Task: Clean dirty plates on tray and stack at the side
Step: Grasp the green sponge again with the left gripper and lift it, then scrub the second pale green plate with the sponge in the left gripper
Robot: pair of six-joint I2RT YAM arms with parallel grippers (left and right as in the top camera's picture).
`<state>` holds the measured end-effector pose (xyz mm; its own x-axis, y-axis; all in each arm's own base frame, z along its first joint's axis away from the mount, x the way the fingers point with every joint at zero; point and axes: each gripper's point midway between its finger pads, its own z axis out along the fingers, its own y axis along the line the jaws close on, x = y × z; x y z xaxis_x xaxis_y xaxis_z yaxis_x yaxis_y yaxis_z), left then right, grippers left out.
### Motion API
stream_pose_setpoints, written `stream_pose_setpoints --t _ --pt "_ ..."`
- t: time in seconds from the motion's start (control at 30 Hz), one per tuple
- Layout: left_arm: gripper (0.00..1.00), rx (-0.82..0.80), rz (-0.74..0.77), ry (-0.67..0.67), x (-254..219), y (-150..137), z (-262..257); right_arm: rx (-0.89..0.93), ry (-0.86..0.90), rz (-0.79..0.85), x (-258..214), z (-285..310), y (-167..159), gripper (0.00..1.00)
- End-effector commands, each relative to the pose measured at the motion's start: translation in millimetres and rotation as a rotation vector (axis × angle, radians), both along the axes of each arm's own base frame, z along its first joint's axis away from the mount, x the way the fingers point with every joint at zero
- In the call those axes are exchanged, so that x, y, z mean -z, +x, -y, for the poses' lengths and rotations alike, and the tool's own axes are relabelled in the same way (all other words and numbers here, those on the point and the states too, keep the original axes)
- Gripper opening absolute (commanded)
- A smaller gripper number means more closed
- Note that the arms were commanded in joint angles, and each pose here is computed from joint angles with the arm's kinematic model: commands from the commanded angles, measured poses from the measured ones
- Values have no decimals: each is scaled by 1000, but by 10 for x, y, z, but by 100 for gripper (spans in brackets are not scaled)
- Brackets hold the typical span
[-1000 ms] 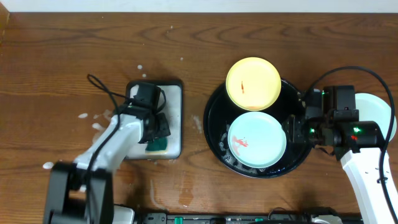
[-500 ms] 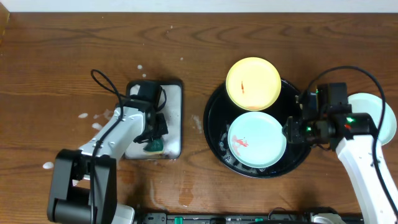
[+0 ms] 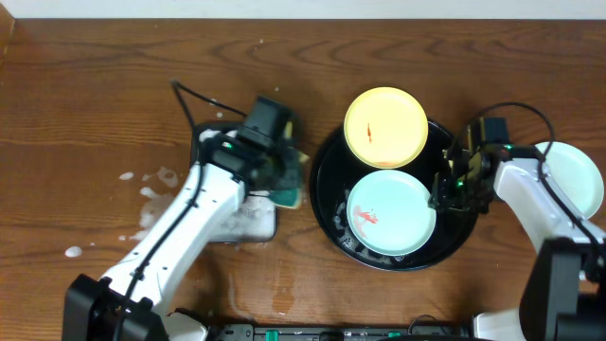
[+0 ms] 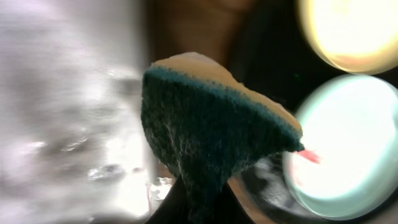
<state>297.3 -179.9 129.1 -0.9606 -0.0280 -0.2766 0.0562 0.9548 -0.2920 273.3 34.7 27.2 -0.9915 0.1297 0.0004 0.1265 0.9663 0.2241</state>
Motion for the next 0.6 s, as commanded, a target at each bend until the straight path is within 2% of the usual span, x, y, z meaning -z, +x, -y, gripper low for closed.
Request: stream_pose_setpoints --t 0.0,0.03,0.13,0.23,0.37,0.57 --pt "7 13 -11 -108 -105 -81 387 -19 25 -30 162 -26 -10 28" --pt "7 17 -2 -125 -123 -90 485 -20 37 -32 198 -45 4 26" --pt "7 49 14 -165 -125 -140 772 -26 66 -38 266 -92 26 10" --pt "7 75 2 -184 -34 -214 1033 -26 66 -38 303 -93 23 1" --pt "7 94 -47 -189 230 -298 1313 -26 64 -32 436 -93 -55 1" --pt "8 151 -137 -280 634 -345 1746 -7 64 -45 667 -95 -268 1"
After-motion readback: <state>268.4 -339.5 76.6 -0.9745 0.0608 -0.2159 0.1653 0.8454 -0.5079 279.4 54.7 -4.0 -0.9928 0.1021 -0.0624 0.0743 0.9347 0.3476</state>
